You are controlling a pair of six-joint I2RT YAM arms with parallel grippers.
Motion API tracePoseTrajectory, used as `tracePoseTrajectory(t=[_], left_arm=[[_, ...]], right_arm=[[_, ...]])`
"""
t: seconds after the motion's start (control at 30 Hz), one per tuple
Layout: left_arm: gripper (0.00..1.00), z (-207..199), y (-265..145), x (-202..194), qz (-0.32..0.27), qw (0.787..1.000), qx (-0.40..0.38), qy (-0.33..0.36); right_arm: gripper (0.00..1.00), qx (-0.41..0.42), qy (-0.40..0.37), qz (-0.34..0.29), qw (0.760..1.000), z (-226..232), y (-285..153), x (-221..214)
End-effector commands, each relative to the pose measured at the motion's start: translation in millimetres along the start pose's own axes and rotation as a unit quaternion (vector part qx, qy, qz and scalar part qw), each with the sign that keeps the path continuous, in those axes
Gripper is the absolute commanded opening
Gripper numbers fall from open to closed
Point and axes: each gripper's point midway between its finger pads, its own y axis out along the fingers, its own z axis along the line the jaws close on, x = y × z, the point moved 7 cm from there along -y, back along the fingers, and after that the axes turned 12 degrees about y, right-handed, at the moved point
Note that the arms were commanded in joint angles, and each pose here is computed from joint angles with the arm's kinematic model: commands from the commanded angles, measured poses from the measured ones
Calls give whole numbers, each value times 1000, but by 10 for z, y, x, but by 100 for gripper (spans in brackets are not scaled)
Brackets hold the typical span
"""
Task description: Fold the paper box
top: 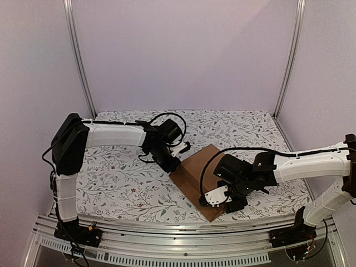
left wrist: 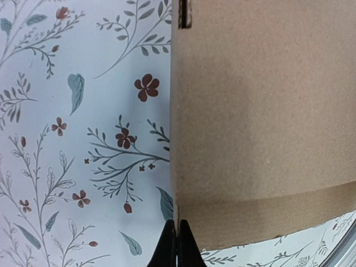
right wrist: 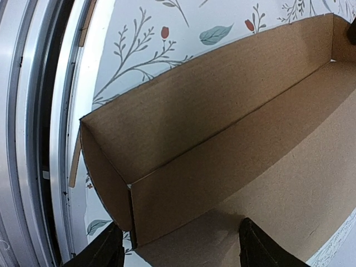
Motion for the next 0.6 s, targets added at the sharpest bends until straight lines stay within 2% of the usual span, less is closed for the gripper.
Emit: tracePoseTrajectory(t=[0.0,0.57], left_arm=[[0,-40,94,-117,43,998,-35,-4],[0,-29,1,28,85,994,-69,-8]], right_arm=[[70,26,-5,21,999,81,106,-52],[67,43,-6,26,999,119,155,-58]])
